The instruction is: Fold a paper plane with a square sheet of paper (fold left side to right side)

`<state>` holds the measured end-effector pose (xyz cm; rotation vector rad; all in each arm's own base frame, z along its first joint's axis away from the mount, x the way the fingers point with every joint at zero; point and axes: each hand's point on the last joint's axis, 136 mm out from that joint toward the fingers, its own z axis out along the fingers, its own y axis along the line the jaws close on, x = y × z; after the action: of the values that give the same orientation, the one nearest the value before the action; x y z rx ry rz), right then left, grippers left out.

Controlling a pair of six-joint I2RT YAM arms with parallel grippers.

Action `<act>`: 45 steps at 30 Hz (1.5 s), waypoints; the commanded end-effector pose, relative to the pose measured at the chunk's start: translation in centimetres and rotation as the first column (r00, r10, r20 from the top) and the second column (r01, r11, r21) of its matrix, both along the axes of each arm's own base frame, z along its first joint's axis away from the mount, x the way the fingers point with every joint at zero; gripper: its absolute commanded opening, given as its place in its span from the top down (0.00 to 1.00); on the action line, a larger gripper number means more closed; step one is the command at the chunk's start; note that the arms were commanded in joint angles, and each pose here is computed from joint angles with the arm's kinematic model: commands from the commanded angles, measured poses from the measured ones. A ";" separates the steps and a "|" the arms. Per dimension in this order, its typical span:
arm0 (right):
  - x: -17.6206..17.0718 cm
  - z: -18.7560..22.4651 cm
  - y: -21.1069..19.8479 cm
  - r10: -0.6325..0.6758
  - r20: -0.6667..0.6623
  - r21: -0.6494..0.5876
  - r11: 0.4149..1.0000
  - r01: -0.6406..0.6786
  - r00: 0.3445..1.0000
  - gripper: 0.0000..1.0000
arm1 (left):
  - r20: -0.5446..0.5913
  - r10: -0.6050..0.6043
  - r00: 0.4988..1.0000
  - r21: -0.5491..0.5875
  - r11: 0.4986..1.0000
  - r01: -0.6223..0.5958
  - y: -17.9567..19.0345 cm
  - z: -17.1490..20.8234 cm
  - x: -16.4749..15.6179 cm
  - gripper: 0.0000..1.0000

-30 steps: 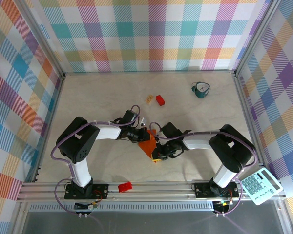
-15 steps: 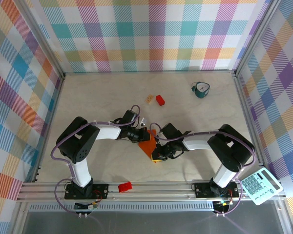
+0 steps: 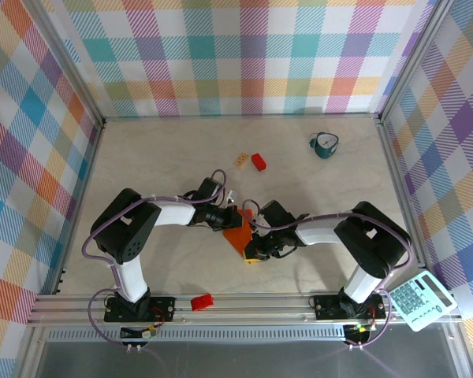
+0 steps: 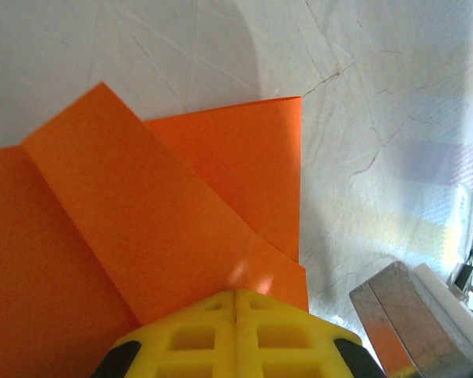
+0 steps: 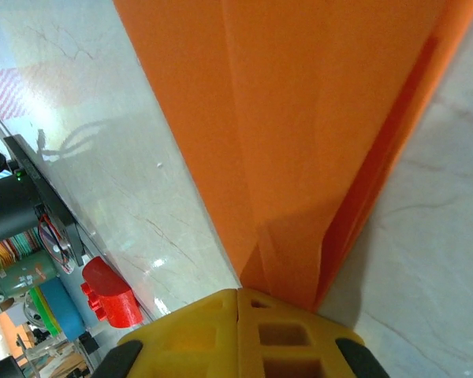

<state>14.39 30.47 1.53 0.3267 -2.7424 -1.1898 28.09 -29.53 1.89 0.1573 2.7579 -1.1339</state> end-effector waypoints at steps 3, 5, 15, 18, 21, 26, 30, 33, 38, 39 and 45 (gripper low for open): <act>-3.0 -0.7 -1.6 0.012 -0.090 -0.055 0.998 -0.017 0.996 0.96 | -0.045 0.047 0.998 0.155 0.987 -0.039 3.1 -3.3 -1.2 1.00; -2.9 0.2 -1.4 0.015 -0.074 -0.034 0.999 -0.018 0.997 0.96 | -0.046 0.047 0.998 0.156 0.987 -0.039 3.1 -3.3 -1.2 1.00; 0.4 5.2 -1.7 -0.057 0.055 0.083 0.995 0.053 0.997 0.95 | -0.038 0.041 0.998 0.152 0.988 -0.035 3.0 -3.0 -1.2 1.00; 1.7 5.4 -1.0 -0.063 0.075 0.096 0.994 0.056 0.995 0.96 | -0.039 0.040 0.998 0.149 0.988 -0.034 3.0 -3.0 -1.1 1.00; 2.6 4.8 -0.3 -0.064 0.078 0.092 0.994 0.057 0.995 0.99 | -0.038 0.041 0.998 0.149 0.988 -0.035 3.0 -3.0 -1.2 1.00; 3.4 3.5 0.4 -0.070 0.069 0.085 0.994 0.064 0.995 0.99 | -0.041 0.040 0.998 0.145 0.989 -0.034 2.9 -3.0 -1.2 1.00; 3.7 2.3 0.1 -0.078 0.072 0.048 0.996 0.075 0.994 0.99 | -0.040 0.040 0.998 0.143 0.989 -0.034 2.9 -2.9 -1.1 1.00; 3.8 1.6 -0.1 -0.085 0.069 0.018 0.996 0.084 0.994 0.99 | -0.039 0.040 0.998 0.140 0.990 -0.034 2.8 -2.8 -1.0 1.00; 3.4 -0.1 -1.0 -0.081 0.048 -0.050 0.995 0.083 0.996 1.00 | -0.039 0.039 0.998 0.138 0.990 -0.034 2.7 -2.8 -1.0 1.00; 3.3 -0.4 -1.2 -0.079 0.045 -0.063 0.995 0.081 0.996 1.00 | -0.038 0.039 0.999 0.138 0.990 -0.034 2.7 -2.8 -1.0 1.00; 1.9 -2.2 -2.4 -0.052 0.027 -0.170 0.984 0.055 0.998 1.00 | -0.021 0.039 0.999 0.118 0.992 -0.037 2.4 -1.9 -0.6 1.00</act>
<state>17.34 29.65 1.46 0.2524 -2.8375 -1.1426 28.40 -29.33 1.99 0.1545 2.7481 -1.1083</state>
